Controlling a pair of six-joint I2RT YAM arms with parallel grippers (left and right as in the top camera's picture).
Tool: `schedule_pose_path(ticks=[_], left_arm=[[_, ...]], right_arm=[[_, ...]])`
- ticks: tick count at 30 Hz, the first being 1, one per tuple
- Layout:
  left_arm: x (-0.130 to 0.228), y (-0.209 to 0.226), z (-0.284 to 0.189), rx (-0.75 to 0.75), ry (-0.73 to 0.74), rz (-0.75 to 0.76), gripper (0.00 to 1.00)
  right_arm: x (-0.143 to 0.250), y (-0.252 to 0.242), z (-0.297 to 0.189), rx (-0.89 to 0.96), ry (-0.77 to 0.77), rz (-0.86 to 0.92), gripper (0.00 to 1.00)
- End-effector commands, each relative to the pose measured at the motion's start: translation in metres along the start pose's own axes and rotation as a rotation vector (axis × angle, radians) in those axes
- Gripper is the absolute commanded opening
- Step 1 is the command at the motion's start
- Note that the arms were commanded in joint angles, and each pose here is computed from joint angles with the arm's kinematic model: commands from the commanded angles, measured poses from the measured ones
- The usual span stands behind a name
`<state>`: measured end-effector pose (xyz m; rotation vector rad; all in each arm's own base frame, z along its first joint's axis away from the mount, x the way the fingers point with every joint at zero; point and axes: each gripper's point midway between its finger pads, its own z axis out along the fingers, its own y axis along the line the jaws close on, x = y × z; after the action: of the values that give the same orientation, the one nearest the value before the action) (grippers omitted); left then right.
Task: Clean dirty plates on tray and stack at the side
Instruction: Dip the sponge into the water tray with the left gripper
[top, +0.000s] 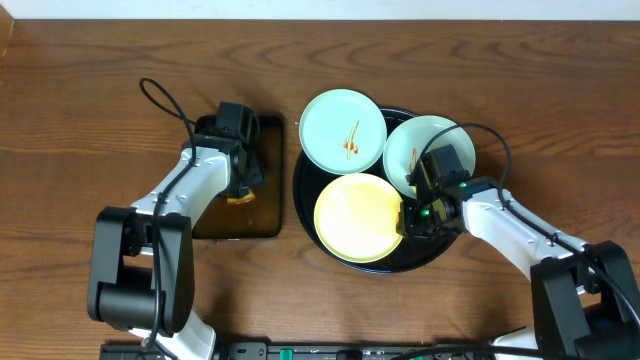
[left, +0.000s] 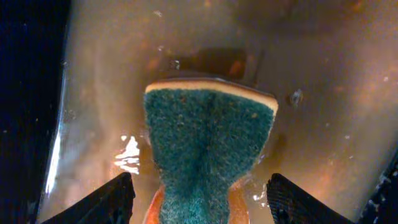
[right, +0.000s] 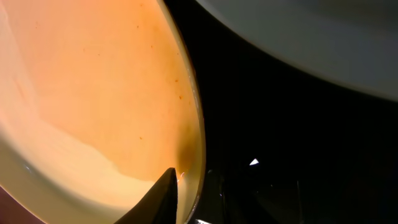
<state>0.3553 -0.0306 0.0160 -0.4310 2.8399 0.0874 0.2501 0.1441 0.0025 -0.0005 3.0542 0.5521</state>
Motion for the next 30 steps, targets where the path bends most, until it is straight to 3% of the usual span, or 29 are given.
schedule_pose_path(ticks=[1,3,5,6,15,16,17,24,25,26,27,30], left_arm=[[-0.004,0.009,0.009,-0.047,-0.038,-0.004,0.71],[-0.013,0.005,0.010,-0.028,-0.080,-0.012,0.71],[-0.019,0.002,0.010,-0.015,-0.103,-0.016,0.57],[-0.018,-0.001,0.010,0.002,-0.097,-0.016,0.56],[-0.002,0.002,0.035,-0.029,-0.024,-0.003,0.60],[-0.002,0.002,0.037,-0.029,-0.024,-0.003,0.27],[-0.005,0.001,0.036,-0.025,-0.034,0.003,0.08],[-0.036,-0.010,0.005,0.024,-0.142,0.050,0.07],[-0.037,-0.010,0.002,0.028,-0.152,0.054,0.09],[-0.039,-0.010,-0.006,0.033,-0.165,0.052,0.47],[-0.040,-0.009,-0.009,0.034,-0.167,0.051,0.69],[-0.031,-0.004,-0.014,0.020,-0.134,0.056,0.79]], right_arm=[[0.005,0.000,0.005,0.013,0.015,0.003,0.21],[0.005,0.000,0.005,0.013,0.015,0.003,0.18],[0.005,0.000,0.005,0.013,0.015,0.002,0.17],[0.005,0.000,0.005,0.013,0.015,0.002,0.17],[0.006,-0.001,0.005,0.014,0.018,0.003,0.17],[0.006,-0.001,0.005,0.014,0.018,0.004,0.16],[0.006,-0.001,0.005,0.014,0.018,0.004,0.15],[0.007,-0.001,0.005,0.015,0.022,0.005,0.14],[0.007,-0.001,0.005,0.015,0.022,0.004,0.14],[0.007,-0.001,0.005,0.015,0.022,0.004,0.15],[0.007,-0.001,0.005,0.016,0.022,0.005,0.17],[0.007,-0.001,0.005,0.015,0.022,0.004,0.27]])
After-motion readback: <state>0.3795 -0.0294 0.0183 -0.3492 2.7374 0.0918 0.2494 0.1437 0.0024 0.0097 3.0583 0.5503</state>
